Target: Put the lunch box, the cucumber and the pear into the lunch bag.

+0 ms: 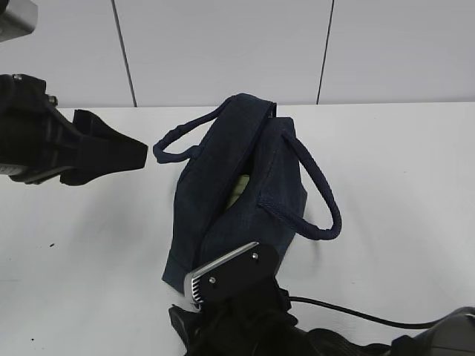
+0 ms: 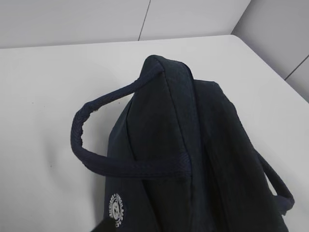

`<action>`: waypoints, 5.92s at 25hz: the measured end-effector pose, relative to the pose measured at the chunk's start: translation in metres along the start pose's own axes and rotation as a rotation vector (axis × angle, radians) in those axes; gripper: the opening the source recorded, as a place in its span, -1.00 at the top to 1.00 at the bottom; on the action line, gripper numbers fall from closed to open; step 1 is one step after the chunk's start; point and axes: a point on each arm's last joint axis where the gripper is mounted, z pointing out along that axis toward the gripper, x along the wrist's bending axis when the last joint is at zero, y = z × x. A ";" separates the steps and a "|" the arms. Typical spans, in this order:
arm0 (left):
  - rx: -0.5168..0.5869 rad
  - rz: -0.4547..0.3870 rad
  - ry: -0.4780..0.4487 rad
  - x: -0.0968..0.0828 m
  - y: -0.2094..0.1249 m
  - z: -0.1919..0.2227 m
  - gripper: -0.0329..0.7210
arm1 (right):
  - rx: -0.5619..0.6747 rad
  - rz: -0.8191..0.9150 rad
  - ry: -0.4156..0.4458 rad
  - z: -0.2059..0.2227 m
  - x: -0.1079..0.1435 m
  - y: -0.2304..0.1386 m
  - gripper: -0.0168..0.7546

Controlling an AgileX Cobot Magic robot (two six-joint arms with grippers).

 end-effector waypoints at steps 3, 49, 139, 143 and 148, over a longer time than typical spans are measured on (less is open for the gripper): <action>0.000 0.000 0.000 0.000 0.000 0.000 -0.05 | -0.006 -0.002 -0.005 0.001 0.000 0.002 0.27; 0.182 0.347 -0.135 -0.001 -0.019 0.023 -0.05 | -0.074 -0.322 -0.113 -0.086 0.023 0.159 0.94; 0.239 0.119 -0.050 0.029 0.101 0.117 0.76 | 0.031 0.410 -0.095 -0.004 -0.216 0.150 0.89; 0.311 0.137 0.015 0.036 0.100 0.109 0.09 | 0.006 0.386 -0.090 -0.007 -0.216 0.160 0.09; 0.464 0.139 0.090 0.040 0.091 0.092 -0.19 | -0.022 0.270 -0.079 -0.030 -0.206 0.181 -0.63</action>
